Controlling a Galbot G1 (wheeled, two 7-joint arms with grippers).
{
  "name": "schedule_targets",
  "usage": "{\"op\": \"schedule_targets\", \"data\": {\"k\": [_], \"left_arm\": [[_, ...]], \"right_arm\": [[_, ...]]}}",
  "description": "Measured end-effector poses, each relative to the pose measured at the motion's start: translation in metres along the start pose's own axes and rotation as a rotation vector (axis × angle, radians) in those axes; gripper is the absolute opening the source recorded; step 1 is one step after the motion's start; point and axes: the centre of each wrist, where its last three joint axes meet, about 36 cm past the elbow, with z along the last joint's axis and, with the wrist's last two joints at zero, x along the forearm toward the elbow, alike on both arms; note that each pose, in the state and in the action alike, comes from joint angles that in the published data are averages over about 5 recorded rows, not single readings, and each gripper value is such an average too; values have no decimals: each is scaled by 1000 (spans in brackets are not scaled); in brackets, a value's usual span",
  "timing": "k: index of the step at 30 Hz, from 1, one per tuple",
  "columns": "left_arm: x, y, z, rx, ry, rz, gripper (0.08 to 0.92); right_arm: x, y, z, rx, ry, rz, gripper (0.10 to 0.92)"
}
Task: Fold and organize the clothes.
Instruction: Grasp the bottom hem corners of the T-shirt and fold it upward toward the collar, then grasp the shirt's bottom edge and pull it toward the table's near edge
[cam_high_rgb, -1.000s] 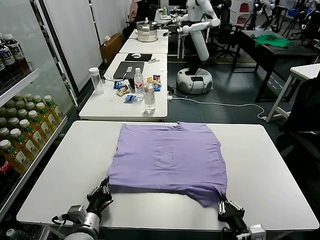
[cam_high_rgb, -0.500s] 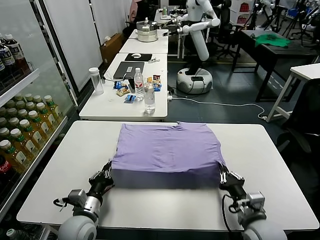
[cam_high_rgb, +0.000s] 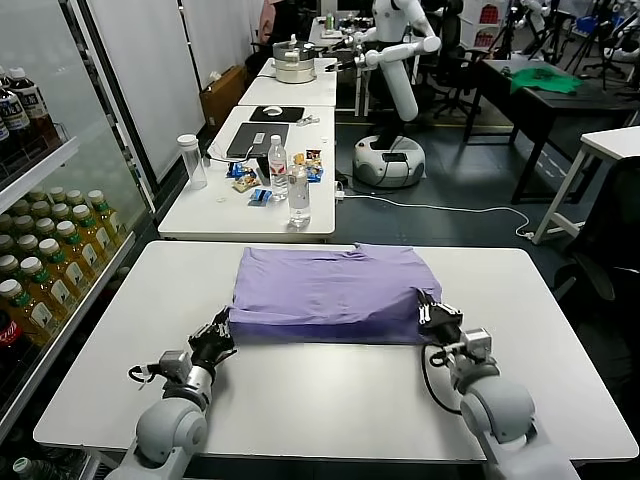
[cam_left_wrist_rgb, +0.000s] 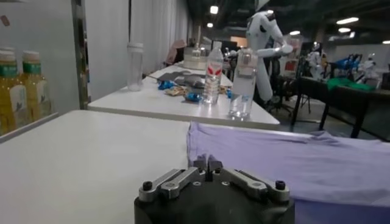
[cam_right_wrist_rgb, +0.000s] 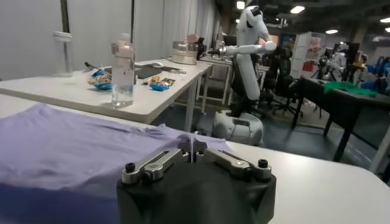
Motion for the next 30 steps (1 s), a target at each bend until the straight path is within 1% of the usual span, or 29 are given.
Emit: {"op": "schedule_targets", "data": {"k": [3,7,11,18,24,26,30], "left_arm": [[-7,0,0,-1,-3,-6,171],[-12,0,-1,1,-12,-12,283],[-12,0,-1,6,-15,-22,404],[0,-5,1,20,-17,-33,620],[16,-16,11,34,1,-19,781],[19,-18,13,33,7,-15,807],[18,-20,17,21,19,-17,822]], "right_arm": [[-5,1,0,11,7,-1,193],[-5,1,2,19,15,4,296],[2,-1,6,18,21,14,417],[26,-14,11,4,35,56,616],[43,-32,24,-26,77,105,780],[46,-36,27,-44,94,117,809],[47,-42,36,-84,131,132,822]]}}
